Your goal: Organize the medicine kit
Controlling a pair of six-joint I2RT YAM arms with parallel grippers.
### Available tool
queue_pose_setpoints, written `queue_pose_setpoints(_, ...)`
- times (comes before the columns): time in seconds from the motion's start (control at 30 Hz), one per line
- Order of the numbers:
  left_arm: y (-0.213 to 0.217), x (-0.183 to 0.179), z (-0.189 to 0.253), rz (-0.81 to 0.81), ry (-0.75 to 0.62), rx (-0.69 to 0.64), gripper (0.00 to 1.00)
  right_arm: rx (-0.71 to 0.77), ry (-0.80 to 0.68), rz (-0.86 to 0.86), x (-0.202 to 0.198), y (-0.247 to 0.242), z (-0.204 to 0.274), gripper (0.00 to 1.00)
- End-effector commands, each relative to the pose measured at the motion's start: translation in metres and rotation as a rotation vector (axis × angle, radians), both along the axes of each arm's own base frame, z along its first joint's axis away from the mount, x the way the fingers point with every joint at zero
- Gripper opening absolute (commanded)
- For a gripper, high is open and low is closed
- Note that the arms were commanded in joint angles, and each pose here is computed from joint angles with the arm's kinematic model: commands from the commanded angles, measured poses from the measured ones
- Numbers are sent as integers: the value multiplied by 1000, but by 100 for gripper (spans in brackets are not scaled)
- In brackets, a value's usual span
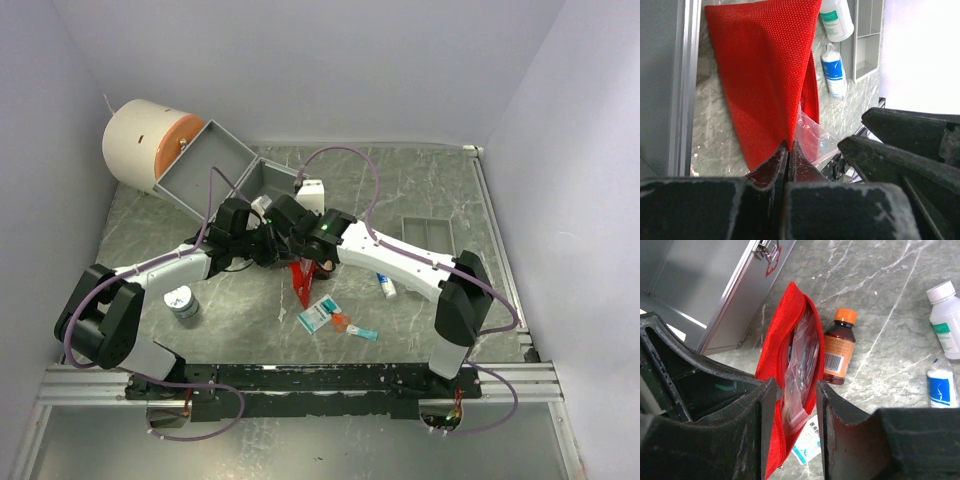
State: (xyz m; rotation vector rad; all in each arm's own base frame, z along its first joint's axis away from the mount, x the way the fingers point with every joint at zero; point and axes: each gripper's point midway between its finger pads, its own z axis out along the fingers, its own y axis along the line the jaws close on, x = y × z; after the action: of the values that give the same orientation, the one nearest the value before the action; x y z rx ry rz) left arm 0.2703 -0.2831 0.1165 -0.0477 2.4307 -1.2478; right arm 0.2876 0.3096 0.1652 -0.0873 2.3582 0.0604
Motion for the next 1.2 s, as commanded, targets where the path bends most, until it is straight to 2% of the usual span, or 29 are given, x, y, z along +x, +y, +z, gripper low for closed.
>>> queue_pose_setpoints(0.0, -7, 1, 16, -37, -39, -22, 7, 5, 23, 57, 6, 1, -6, 37)
queue_pose_setpoints(0.13, -8, 0, 15, -39, -35, -28, 7, -1, 71, 93, -2, 1, -20, 31)
queue_pose_setpoints(0.3, -7, 0, 16, -40, -37, -21, 7, 12, 133, 119, -16, 2, -32, 9)
queue_pose_setpoints(0.4, -7, 1, 16, -41, -39, -19, 7, 32, 153, 124, -24, 2, -33, 0)
queue_pose_setpoints(0.7, -9, 4, 17, -41, -40, -16, 7, 67, 193, 61, -49, 0, -50, 0)
queue_pose_setpoints(0.8, -9, 4, 16, -44, -37, -14, 7, 70, 196, 46, -50, 2, -56, 0)
queue_pose_setpoints(0.9, -9, 4, 15, -48, -36, -10, 7, 68, 147, -13, -40, -2, -40, 0)
queue_pose_setpoints(1.03, -8, 3, 14, -58, -36, 0, 7, 120, 29, -60, -19, -4, -1, 14)
queue_pose_setpoints(1.17, -8, 2, 14, -70, -38, 5, 7, 144, 11, -94, -3, -9, 8, 24)
